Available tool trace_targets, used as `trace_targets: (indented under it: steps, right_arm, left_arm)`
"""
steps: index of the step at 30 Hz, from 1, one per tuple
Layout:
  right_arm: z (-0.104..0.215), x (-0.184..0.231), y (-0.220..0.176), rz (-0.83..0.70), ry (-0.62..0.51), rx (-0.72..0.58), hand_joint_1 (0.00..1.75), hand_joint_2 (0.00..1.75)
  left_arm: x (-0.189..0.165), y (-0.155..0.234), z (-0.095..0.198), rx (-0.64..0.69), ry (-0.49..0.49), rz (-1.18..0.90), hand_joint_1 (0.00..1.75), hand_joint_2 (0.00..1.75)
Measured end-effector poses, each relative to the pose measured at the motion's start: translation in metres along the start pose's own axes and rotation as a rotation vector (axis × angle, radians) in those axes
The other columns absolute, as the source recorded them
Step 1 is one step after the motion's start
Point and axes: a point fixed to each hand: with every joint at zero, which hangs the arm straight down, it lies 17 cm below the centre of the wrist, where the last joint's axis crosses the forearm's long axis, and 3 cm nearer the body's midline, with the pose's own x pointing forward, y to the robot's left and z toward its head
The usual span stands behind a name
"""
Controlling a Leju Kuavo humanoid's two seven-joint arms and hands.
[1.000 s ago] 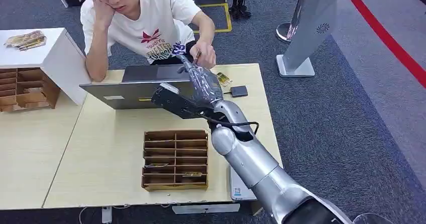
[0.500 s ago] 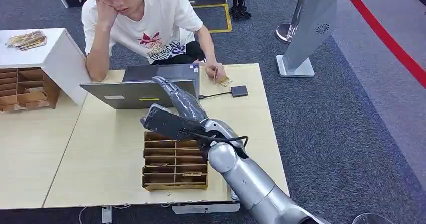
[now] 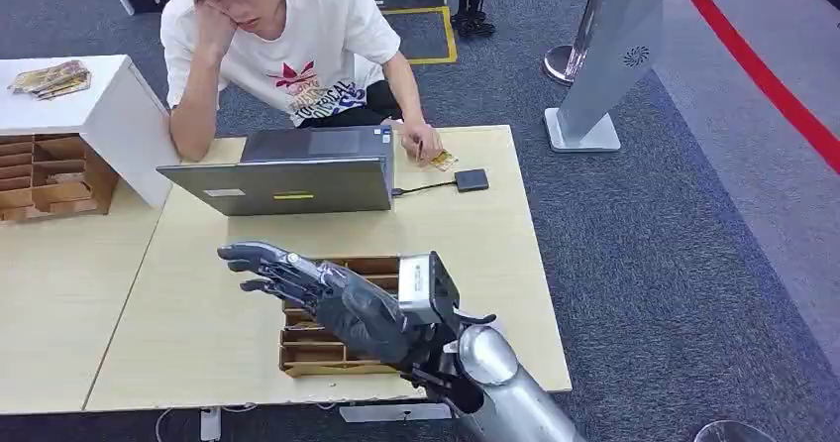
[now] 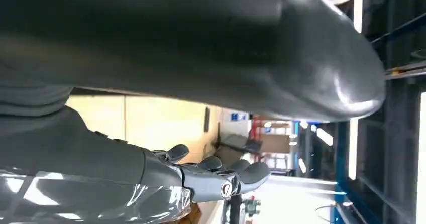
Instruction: Pass the card to the sensor for recognition and then transmit it.
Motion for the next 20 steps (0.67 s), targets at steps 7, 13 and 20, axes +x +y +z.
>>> trace_targets:
  steps: [7,13,20]
  right_arm:
    - [0.035,-0.001,0.025,-0.151,-0.054,0.050,0.00,0.00]
    - [0.050,-0.009,0.031,-0.188,-0.043,0.062,0.00,0.00]
    - [0.057,-0.014,0.033,-0.185,-0.023,0.071,0.00,0.00]
  left_arm:
    - [-0.010,0.002,0.000,0.002,0.006,0.017,0.00,0.00]
    - [-0.013,0.003,0.000,0.001,0.010,0.029,0.00,0.00]
    - [-0.013,0.002,0.000,-0.001,0.006,0.075,0.00,0.00]
